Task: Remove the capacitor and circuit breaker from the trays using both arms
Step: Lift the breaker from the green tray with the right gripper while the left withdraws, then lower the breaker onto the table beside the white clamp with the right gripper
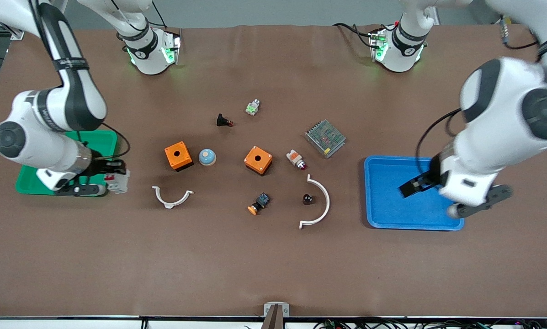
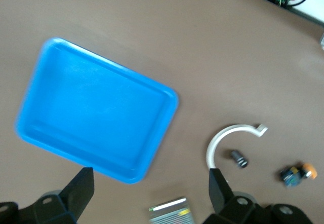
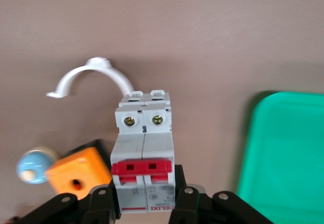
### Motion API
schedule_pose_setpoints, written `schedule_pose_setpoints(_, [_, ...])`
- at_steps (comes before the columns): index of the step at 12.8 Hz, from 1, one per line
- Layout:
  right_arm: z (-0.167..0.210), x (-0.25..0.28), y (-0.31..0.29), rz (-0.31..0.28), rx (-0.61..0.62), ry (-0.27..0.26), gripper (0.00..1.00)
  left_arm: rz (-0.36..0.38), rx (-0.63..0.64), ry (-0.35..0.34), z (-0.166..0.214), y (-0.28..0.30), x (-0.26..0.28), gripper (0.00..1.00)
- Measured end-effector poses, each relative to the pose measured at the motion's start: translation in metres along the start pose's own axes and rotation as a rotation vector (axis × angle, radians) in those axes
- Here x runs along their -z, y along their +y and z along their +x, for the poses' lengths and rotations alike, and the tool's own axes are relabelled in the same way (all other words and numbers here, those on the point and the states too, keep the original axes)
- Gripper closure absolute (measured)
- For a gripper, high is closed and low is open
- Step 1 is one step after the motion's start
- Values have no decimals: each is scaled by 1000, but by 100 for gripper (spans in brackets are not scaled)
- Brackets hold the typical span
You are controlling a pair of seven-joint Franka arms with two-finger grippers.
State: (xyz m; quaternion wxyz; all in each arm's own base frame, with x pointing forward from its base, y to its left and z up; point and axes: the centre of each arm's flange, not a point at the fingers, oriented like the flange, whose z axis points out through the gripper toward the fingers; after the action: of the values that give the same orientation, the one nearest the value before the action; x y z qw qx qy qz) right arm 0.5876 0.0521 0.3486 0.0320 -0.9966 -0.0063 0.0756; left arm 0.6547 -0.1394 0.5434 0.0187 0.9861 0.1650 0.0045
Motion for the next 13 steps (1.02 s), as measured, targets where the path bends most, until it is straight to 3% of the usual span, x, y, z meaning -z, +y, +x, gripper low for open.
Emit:
schedule_pose_setpoints(3, [-10,-8,-80,-12,-96,-4,60,40,-95,-40,-7,-73,56,0])
schedule_pose_setpoints(6, [-19,-28,-146,-20,-188,-3,60,58,-133,-54,-30,-91,90,0])
schedule_pose_setpoints(13, [-2,-103,-260,25,-369,33,60,64,-221,-33,-40,-121,97,0])
